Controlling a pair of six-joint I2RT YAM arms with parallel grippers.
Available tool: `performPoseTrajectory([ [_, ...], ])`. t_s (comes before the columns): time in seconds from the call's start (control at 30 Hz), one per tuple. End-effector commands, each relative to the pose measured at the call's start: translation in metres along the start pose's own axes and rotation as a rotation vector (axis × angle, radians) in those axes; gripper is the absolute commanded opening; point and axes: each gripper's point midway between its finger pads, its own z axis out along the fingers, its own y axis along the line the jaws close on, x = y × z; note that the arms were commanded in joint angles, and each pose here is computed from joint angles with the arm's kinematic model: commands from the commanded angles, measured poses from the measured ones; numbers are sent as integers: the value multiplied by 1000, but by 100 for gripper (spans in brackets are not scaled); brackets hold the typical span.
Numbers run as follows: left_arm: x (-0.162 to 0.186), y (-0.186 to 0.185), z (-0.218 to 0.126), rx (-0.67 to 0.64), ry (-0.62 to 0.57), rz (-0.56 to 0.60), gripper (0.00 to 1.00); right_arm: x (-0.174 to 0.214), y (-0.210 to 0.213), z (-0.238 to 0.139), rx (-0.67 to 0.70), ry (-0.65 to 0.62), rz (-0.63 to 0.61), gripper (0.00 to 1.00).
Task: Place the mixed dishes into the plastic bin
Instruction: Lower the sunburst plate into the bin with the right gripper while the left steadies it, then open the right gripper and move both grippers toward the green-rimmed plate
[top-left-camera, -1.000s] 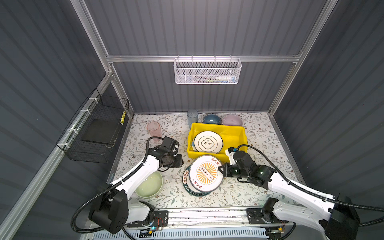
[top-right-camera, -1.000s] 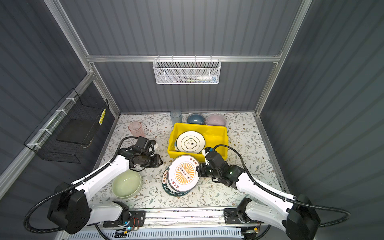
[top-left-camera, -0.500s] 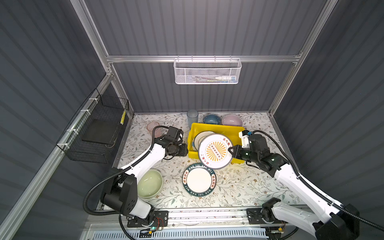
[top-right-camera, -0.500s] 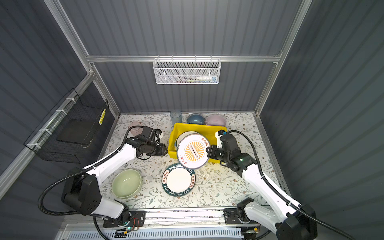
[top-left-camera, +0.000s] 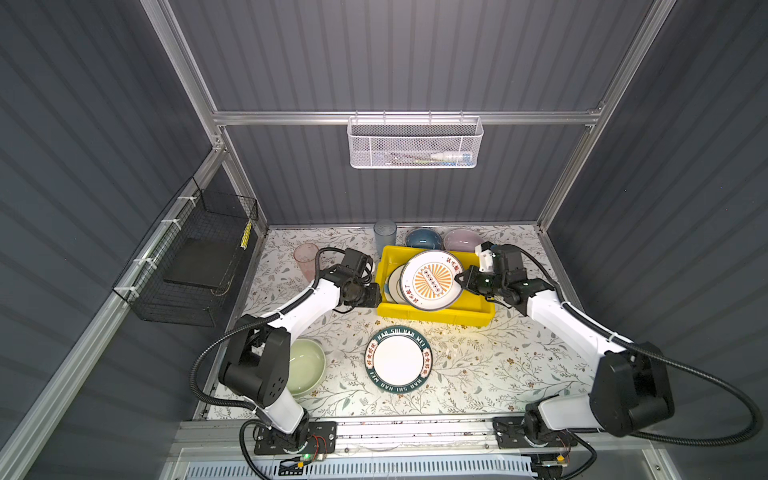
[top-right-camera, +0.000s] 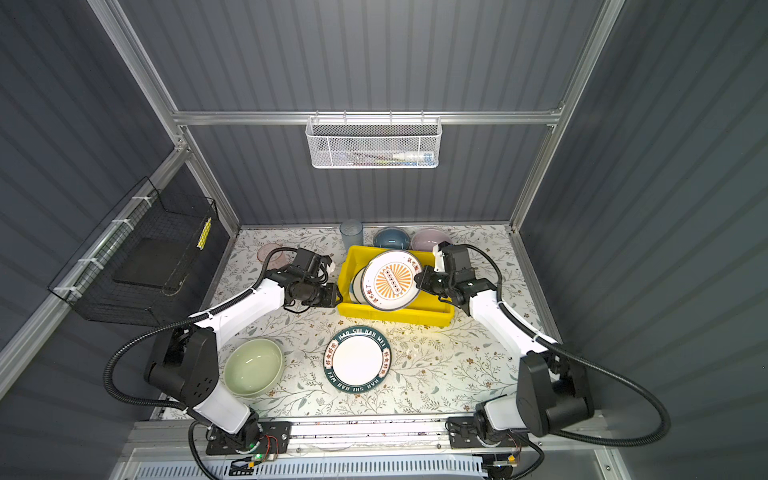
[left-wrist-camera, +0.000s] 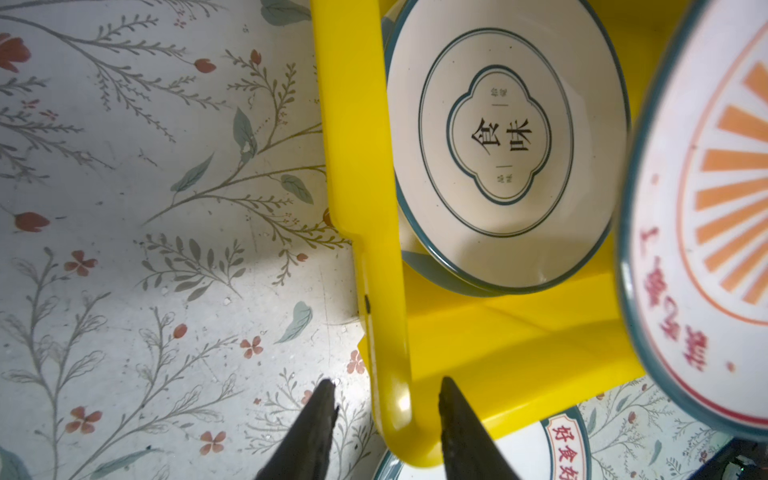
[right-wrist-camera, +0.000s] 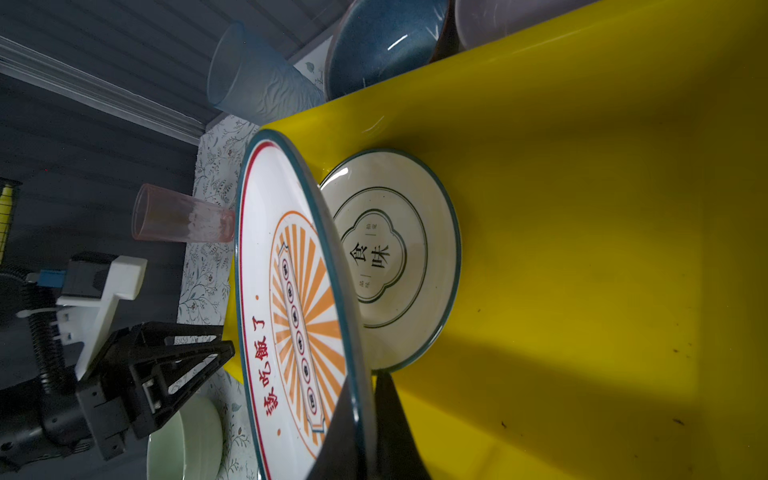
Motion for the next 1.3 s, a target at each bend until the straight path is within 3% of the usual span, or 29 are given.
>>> performPoseTrajectory([
  [0.0, -7, -7, 3, 27, 2, 26, 41, -24, 21, 14, -98, -35, -17, 0],
  [0.23, -10, -10, 5, 43, 5, 24, 38, -21, 12, 53, -120, 19, 29, 0],
  [0.77, -7, -14, 5, 63, 18, 3, 36, -2, -10, 85, -88, 105, 58, 4],
  [1.1, -9, -20, -11, 76, 5, -3, 37, 8, -18, 96, -59, 141, 53, 14],
  [1.27, -10, -29, -29, 117, -28, -10, 38, 8, -21, 92, -9, 142, 17, 25],
])
